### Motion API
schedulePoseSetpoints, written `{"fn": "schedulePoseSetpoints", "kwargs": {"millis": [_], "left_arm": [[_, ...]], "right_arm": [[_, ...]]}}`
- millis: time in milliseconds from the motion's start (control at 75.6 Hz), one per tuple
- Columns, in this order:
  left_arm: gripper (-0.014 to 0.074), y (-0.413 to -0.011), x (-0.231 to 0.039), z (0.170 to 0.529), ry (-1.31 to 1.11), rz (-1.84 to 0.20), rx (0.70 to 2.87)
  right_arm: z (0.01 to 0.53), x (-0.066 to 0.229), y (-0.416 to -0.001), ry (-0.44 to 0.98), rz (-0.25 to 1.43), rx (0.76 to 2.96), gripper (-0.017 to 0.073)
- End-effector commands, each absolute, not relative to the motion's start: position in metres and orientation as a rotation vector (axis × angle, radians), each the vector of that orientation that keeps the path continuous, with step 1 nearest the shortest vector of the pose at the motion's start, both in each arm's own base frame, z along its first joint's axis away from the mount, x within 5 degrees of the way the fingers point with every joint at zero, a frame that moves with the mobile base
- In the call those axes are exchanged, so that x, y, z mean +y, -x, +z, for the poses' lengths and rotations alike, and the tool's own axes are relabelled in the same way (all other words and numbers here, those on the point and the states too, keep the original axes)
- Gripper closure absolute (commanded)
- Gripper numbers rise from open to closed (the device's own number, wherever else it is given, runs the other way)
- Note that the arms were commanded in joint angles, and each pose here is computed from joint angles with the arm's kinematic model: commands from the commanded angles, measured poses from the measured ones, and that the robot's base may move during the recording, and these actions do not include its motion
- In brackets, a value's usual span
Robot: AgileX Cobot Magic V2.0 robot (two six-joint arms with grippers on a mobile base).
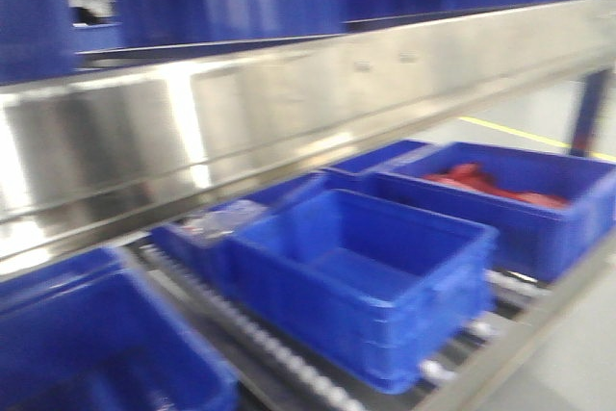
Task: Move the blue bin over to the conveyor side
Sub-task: 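Hold the blue bin with both grippers while driving away from the rack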
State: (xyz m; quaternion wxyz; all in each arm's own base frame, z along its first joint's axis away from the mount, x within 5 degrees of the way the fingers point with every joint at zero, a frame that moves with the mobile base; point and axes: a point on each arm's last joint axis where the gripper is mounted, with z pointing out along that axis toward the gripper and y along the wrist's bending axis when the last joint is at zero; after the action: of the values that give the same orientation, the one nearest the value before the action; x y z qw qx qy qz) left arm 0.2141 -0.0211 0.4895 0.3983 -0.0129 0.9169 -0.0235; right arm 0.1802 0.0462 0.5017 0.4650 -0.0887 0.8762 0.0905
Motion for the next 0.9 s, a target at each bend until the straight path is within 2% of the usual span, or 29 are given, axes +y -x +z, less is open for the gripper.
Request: {"fn": "schedulePoseSetpoints", "kwargs": {"millis": [0,886], "left_arm": [[0.061,-0.2093,-0.0177,0.5032,0.027,-0.029,2.208],[0.061,-0.2093,-0.0173,0.5032,0.028,-0.023,2.207]], "right_arm": [[0.5213,0.0395,-0.1753,0.216,0.155,1.987,0.0636],[0.5213,0.0395,-0.1753,0.216,0.155,1.987,0.0636]]}}
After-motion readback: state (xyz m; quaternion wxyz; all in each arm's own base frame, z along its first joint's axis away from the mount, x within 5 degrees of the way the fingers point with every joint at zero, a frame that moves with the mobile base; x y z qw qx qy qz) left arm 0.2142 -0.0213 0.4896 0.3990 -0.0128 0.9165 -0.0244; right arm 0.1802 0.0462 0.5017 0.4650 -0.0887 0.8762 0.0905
